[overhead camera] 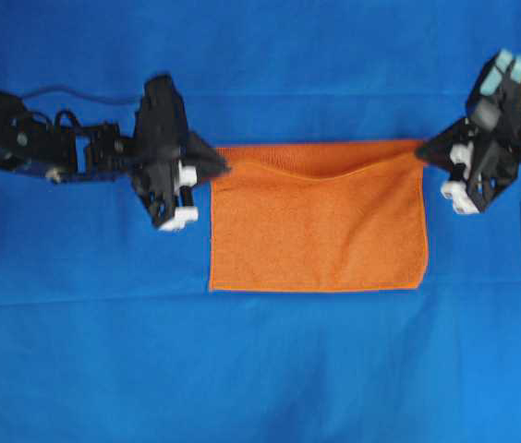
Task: Fold the orange towel.
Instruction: 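Pull both held corners toward the near edge, folding the towel in half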
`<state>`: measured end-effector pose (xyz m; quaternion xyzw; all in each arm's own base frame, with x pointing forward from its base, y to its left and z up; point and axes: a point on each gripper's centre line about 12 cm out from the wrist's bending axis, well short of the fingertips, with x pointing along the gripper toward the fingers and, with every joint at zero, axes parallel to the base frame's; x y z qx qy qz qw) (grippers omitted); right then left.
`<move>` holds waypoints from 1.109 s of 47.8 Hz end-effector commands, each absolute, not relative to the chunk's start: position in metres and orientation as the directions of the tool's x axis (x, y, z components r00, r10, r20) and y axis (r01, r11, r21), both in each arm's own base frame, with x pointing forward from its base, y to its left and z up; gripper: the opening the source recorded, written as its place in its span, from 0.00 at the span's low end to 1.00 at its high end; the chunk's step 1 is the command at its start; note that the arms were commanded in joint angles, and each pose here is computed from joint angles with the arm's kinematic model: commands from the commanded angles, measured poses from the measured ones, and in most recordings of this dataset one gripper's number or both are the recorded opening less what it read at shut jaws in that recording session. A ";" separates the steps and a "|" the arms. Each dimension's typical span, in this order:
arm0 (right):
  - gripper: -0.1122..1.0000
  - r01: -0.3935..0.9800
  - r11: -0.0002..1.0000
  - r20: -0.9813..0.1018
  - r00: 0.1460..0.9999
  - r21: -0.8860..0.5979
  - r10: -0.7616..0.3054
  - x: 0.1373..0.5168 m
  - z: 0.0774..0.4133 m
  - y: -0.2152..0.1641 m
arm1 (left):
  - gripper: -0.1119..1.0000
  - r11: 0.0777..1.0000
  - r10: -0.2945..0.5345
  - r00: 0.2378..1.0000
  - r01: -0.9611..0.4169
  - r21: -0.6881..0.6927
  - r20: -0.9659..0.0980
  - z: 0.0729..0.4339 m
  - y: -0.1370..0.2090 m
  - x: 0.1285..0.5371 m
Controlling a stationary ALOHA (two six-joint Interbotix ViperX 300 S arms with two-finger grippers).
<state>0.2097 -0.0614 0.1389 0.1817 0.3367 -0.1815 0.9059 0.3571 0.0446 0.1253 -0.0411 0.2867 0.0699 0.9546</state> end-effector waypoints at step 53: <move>0.12 0.305 0.891 -0.767 0.638 0.336 0.071 0.219 0.125 0.023 | 0.12 0.993 -0.111 0.758 0.102 -0.051 -0.643 0.126 -0.054 0.361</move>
